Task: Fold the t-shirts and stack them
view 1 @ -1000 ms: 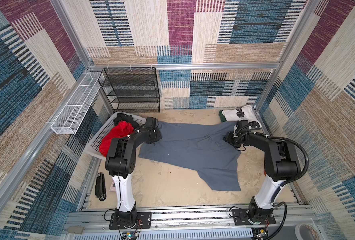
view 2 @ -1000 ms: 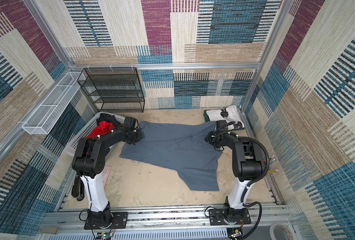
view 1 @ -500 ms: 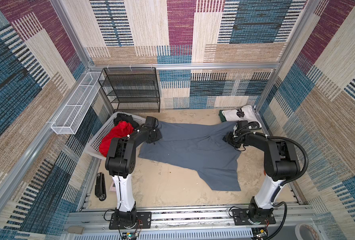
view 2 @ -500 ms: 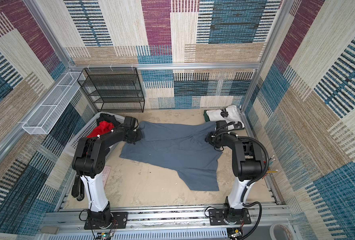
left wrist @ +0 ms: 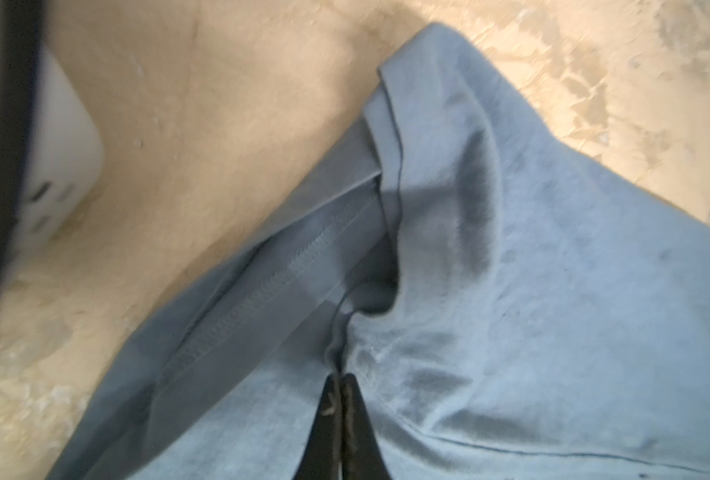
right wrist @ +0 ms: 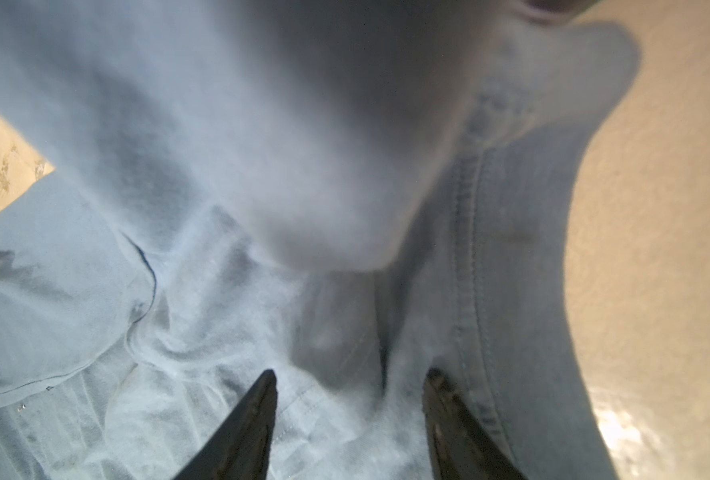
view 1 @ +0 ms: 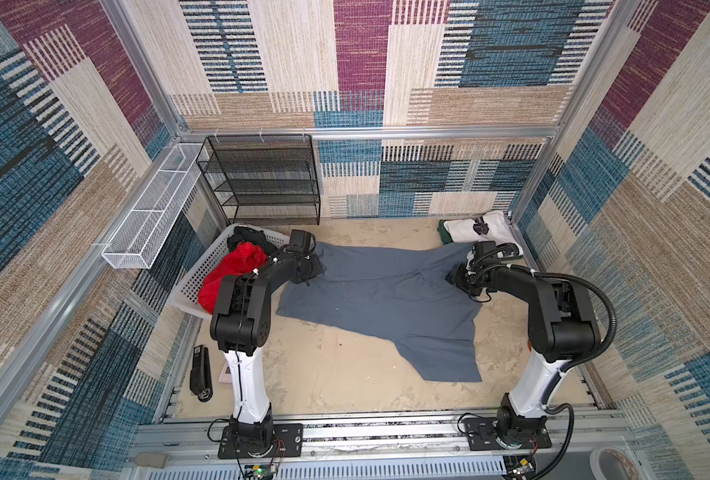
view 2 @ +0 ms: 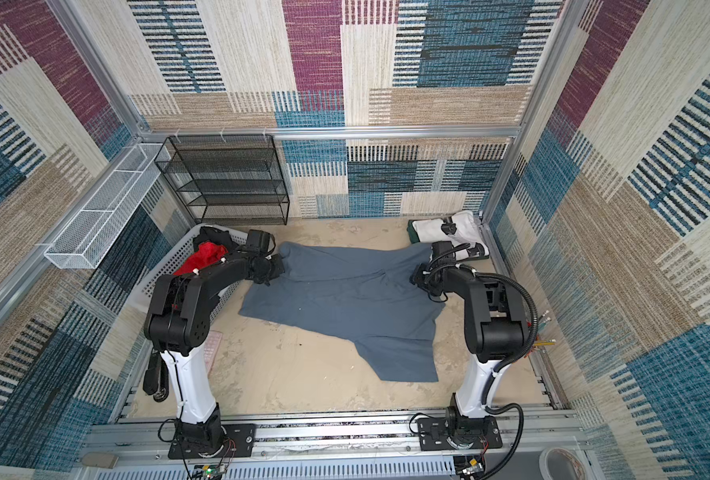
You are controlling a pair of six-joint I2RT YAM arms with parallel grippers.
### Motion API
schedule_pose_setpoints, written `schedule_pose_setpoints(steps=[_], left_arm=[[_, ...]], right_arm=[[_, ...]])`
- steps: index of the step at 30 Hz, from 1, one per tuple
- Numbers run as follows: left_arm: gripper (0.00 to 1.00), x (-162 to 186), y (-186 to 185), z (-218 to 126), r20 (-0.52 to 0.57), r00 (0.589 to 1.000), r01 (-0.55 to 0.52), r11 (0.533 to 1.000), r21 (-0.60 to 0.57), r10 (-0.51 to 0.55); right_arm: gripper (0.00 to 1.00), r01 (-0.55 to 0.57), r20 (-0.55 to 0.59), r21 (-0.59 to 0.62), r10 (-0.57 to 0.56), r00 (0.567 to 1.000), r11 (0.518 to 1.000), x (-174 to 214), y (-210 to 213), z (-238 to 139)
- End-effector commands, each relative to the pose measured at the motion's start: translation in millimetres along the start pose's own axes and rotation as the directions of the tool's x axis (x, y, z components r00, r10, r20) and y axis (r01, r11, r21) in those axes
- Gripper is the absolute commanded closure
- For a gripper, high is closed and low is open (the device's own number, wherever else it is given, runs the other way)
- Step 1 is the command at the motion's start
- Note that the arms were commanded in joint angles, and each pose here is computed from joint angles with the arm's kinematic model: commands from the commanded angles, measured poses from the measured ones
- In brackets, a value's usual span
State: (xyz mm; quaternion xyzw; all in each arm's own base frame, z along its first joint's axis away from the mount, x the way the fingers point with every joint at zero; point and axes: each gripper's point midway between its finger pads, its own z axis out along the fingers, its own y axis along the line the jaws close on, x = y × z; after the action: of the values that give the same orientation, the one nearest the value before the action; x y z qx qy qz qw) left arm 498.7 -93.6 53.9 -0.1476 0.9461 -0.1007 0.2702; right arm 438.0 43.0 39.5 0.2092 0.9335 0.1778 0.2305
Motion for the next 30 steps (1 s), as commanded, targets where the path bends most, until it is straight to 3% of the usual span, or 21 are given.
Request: schedule_pose_setpoints(steps=[1, 24, 30], left_arm=[[1.0, -11, -7, -6, 0.027, 1.0, -0.014, 1.0, 0.019, 0.013], [1.0, -82, -20, -24, 0.151, 0.988, -0.017, 0.999, 0.026, 0.013], [1.0, -96, -24, -23, 0.168, 0.986, -0.022, 0.999, 0.028, 0.017]], right_arm=[[0.42, -0.007, 0.019, -0.011, 0.007, 1.0, 1.0, -5, 4, -2], [0.46, 0.007, 0.085, -0.095, 0.001, 0.996, 0.995, -35, 37, -17], [0.42, 0.013, 0.106, -0.015, -0.012, 0.994, 1.0, -39, 27, -21]])
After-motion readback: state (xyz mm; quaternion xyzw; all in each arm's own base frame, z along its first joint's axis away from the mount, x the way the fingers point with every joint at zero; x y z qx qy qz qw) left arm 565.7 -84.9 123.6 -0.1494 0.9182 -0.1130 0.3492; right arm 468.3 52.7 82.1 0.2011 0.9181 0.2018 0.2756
